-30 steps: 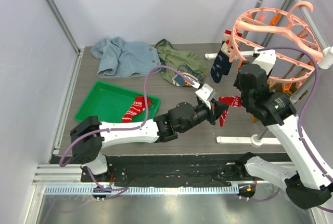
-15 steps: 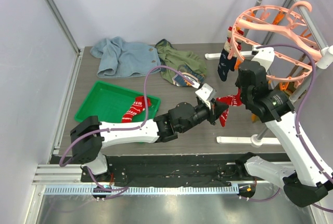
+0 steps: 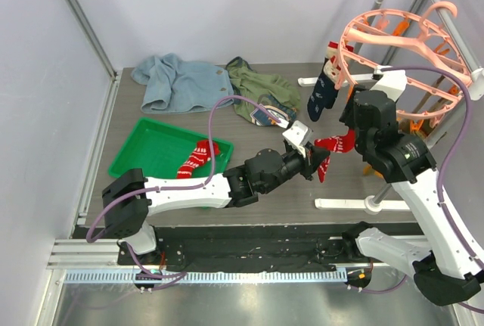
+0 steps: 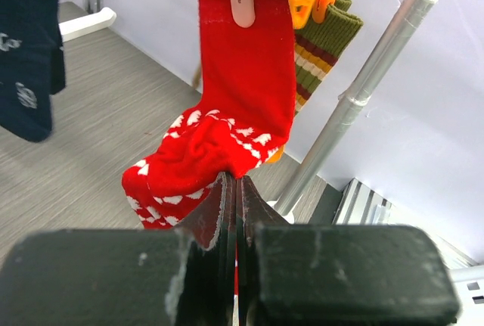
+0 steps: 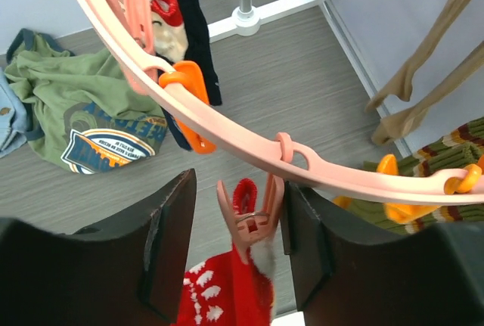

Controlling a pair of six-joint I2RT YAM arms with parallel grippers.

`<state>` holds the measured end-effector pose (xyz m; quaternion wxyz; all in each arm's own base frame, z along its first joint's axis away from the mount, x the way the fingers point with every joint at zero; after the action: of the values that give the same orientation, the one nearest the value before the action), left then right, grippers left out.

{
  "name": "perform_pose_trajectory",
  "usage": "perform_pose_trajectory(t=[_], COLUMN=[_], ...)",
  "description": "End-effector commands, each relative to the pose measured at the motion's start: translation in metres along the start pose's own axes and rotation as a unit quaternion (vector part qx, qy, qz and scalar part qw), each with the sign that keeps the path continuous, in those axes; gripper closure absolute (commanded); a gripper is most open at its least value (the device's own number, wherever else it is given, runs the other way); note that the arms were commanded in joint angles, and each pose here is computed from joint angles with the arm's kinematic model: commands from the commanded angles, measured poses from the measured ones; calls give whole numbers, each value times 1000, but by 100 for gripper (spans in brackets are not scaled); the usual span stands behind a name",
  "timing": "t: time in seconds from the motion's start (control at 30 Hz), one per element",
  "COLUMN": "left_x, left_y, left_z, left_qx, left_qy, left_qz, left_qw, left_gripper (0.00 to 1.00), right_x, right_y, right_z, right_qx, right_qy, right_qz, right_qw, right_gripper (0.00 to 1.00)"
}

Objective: Remove the socks clipped to the hanger

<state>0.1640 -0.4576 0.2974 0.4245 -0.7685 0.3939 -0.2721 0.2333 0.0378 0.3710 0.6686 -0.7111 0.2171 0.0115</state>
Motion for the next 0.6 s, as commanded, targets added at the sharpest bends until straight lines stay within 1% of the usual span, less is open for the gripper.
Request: perform_pose_trajectory(t=[0.0,0.03,0.07,0.1,0.13,0.17,0.2,0.37,0.47,0.5,0.53,0.57], left_x=[1,1,1,1,1,1,1,-2,-7,-12,-15,-18], left_y=[-15,-15,-15,-16,-16,-15,-15,-17,-17,-23,-24,-25], left_z=[-11,-11,-11,-12,-12,-11,-12,-9,3,5,13,19], left_qx=[-14,-15,-16,-16,-16,-16,-17,-17,-20,-22,-20,-16], left_qy=[11,11,12,13,13,13,13,2,-34,-43,-70,-86], left_qz=[-26,-26,-25,-26,-26,-25,-25,-28,-40,-47,-54,-55], left_qw=[1000,999,999,999,999,999,999,999,998,998,996,995], left_gripper=[100,100,100,100,100,100,100,100,100,100,100,100], right_x=[-10,-11,-10,-10,-10,-9,-10,-10,-11,-12,-13,-13], right_y=[-26,-27,-27,-26,-26,-26,-26,-25,-22,-20,-19,-18], right_z=[-6,-6,-6,-7,-7,-7,-8,-8,-8,-8,-6,-5], right_qx=[48,49,48,48,48,47,49,48,46,44,43,41], right_qy=[-3,-5,-2,1,2,2,4,1,-3,-6,-17,-23], right_qz=[-40,-42,-41,-40,-41,-41,-41,-41,-40,-38,-36,-35], right_qw=[998,998,998,998,998,998,998,998,998,998,998,998], right_gripper=[45,46,53,63,86,97,99,99,99,99,96,89])
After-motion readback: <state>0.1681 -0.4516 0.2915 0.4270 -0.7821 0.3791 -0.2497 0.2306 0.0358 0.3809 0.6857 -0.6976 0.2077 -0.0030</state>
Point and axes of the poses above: each gripper's point midway between its finger pads, its own x axis out along the fingers, its own z axis along the line the jaws close on, y = z × x, the point moved 5 cm from there along -x, back along the fingers, and after that the axes turned 10 degrees about -x, right-handed, at the moved point
